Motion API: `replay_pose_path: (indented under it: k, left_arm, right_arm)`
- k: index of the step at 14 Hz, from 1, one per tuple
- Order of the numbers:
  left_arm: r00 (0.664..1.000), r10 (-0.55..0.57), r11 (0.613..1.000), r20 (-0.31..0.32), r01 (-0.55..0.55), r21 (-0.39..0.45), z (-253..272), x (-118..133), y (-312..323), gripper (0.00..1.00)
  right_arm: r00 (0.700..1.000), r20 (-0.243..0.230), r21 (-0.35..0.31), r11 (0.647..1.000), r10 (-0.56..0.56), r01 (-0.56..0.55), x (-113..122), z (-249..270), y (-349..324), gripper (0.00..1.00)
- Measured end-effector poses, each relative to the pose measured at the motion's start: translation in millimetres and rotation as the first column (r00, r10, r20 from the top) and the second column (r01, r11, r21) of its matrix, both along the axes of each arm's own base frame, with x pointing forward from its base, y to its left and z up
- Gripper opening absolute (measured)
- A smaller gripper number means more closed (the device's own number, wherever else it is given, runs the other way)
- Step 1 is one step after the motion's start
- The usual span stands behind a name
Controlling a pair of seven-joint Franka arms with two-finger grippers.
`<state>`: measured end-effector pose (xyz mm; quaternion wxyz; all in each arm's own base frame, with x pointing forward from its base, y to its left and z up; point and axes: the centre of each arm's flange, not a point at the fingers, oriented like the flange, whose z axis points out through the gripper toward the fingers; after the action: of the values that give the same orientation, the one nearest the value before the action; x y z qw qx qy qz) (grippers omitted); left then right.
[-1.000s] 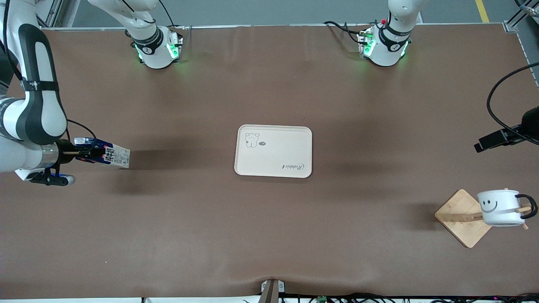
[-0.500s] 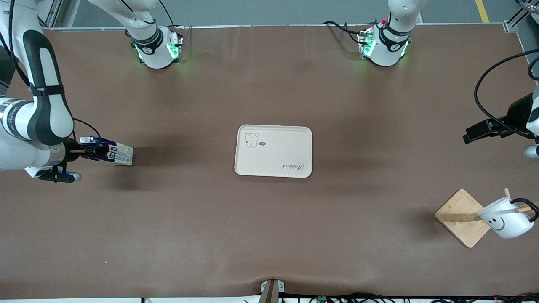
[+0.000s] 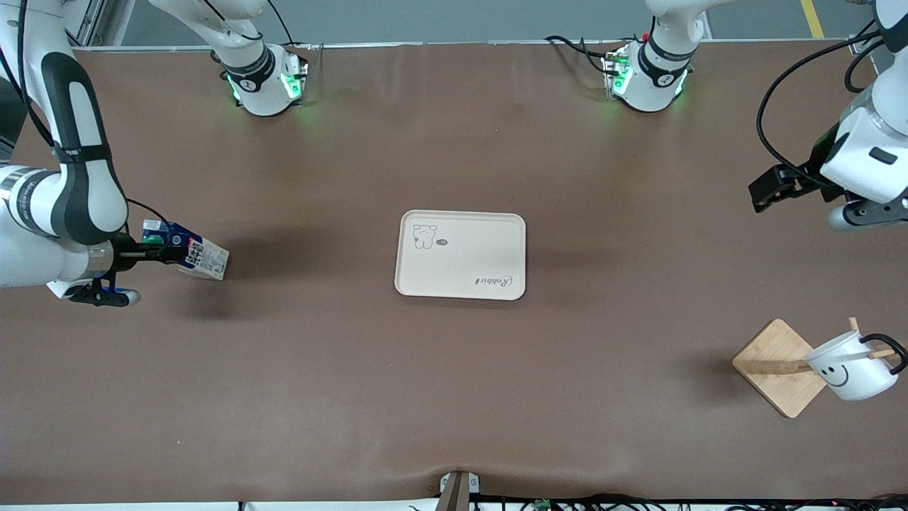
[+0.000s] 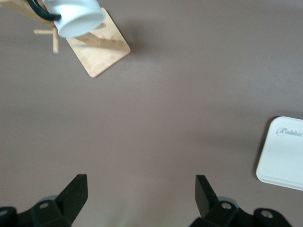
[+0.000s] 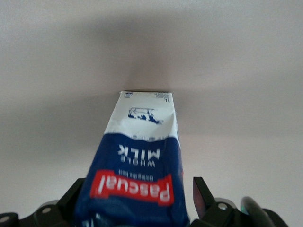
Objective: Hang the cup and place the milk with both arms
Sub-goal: 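Release the mug on the stand peg and raise the left gripper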
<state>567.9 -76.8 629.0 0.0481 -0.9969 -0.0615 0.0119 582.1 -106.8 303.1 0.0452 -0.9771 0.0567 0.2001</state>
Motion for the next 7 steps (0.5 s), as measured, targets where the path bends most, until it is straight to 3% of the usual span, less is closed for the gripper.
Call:
replay_pose_path:
  k: [7]
  left_arm:
    - [1.0, 0.004, 1.0, 0.018, -0.003, -0.028, 4.2, -43.5, 6.2, 1.0]
  right_arm:
    - [1.0, -0.003, 0.002, 1.0, 0.003, -0.003, -0.4, -0.7, 2.0, 0.99]
